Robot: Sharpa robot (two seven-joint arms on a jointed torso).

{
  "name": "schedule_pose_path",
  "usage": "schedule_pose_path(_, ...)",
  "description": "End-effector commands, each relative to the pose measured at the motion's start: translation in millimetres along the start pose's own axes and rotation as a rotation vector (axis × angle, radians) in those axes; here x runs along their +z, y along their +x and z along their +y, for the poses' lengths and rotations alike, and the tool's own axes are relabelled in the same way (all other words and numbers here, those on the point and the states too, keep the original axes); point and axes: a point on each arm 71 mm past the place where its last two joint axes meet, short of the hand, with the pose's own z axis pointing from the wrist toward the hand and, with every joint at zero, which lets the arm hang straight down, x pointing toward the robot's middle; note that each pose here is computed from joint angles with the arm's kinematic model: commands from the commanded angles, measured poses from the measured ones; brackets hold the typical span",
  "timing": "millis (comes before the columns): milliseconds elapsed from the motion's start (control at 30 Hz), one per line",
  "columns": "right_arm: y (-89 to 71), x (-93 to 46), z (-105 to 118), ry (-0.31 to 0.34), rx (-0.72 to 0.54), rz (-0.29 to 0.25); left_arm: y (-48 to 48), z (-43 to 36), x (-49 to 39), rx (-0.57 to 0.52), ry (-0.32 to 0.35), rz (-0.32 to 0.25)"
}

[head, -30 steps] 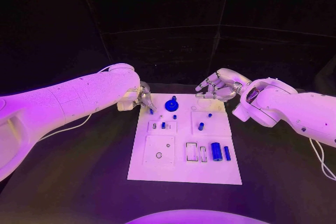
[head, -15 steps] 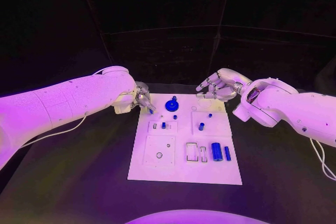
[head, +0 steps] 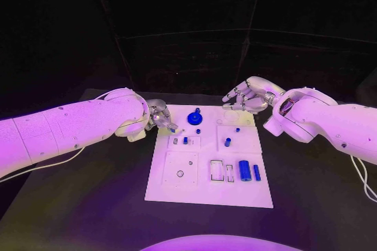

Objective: Assemble the parts on the task board

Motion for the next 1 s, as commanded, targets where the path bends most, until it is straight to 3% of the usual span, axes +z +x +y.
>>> schedule_pose_path(33,-0.4,0.5,1,-0.01,-0.002,0.004,0.7,-2.5,-2.6,-0.016,0.041,-0.062)
schedule_pose_path(433,0.0,1.5,1,-0.011,-0.002,0.007,18.5,0.5,-4.8,-0.008,0.04,-0.017)
schedule_pose_path(1000,0.7,2.1,2,-0.013,-0.002,0.009,28.9,1.2,-4.2,0.022,0.02,0.054)
